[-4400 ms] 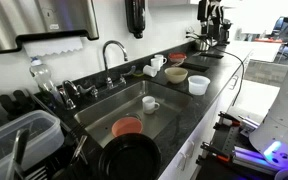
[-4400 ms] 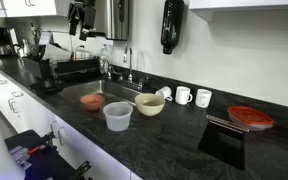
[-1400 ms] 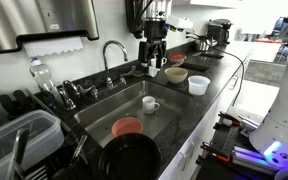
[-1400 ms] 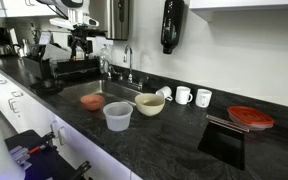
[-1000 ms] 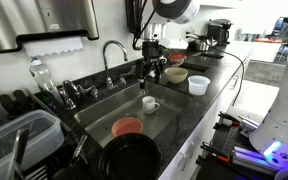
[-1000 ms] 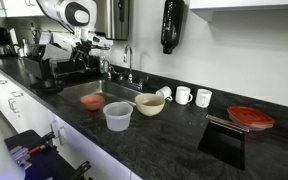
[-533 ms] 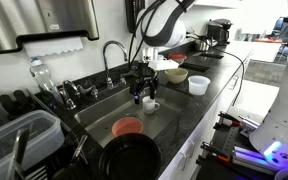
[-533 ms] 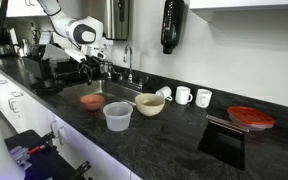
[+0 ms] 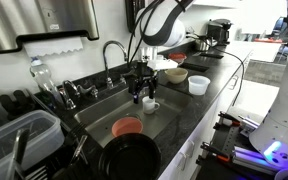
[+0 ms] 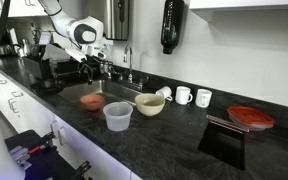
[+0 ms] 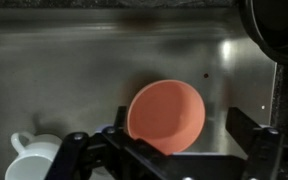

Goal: Take the pink bowl from the sink and put it in the white bowl

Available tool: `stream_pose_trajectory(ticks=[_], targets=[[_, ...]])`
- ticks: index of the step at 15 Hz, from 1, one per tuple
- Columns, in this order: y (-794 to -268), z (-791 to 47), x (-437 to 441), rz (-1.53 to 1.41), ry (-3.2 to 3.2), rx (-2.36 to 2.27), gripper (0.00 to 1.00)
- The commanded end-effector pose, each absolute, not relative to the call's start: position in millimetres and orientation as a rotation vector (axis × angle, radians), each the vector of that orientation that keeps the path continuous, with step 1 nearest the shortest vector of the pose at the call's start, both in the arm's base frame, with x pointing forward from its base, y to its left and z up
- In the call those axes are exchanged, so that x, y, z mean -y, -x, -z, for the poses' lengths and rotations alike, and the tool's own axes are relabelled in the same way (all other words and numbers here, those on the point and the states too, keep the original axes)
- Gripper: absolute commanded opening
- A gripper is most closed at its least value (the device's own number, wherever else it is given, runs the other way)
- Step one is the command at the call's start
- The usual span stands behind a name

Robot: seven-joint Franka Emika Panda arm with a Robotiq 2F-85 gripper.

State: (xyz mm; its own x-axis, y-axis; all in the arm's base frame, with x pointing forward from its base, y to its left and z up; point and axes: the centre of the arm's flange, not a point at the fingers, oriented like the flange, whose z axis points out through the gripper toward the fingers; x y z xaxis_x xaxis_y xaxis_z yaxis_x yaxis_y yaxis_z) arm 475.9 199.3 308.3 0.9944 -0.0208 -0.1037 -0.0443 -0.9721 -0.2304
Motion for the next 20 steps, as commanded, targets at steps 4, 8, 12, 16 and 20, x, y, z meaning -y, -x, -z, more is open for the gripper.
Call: stream_pose_trajectory(ticks=[4,8,12,16,20], targets=[[-482.0,-251.1,-197.7,-0.294,2.825,-0.181,1.0],[-485.6,-207.4,-191.7,-0.359,2.806,-0.283,1.0],[-497.6,-179.4,-188.5,-0.376,2.799,-0.289,1.0],[-514.2,-161.1,-197.5,-0.411,2.808,-0.283,1.0],[-524.5,-147.3,-201.2,-0.42,2.829,-0.276,0.75]])
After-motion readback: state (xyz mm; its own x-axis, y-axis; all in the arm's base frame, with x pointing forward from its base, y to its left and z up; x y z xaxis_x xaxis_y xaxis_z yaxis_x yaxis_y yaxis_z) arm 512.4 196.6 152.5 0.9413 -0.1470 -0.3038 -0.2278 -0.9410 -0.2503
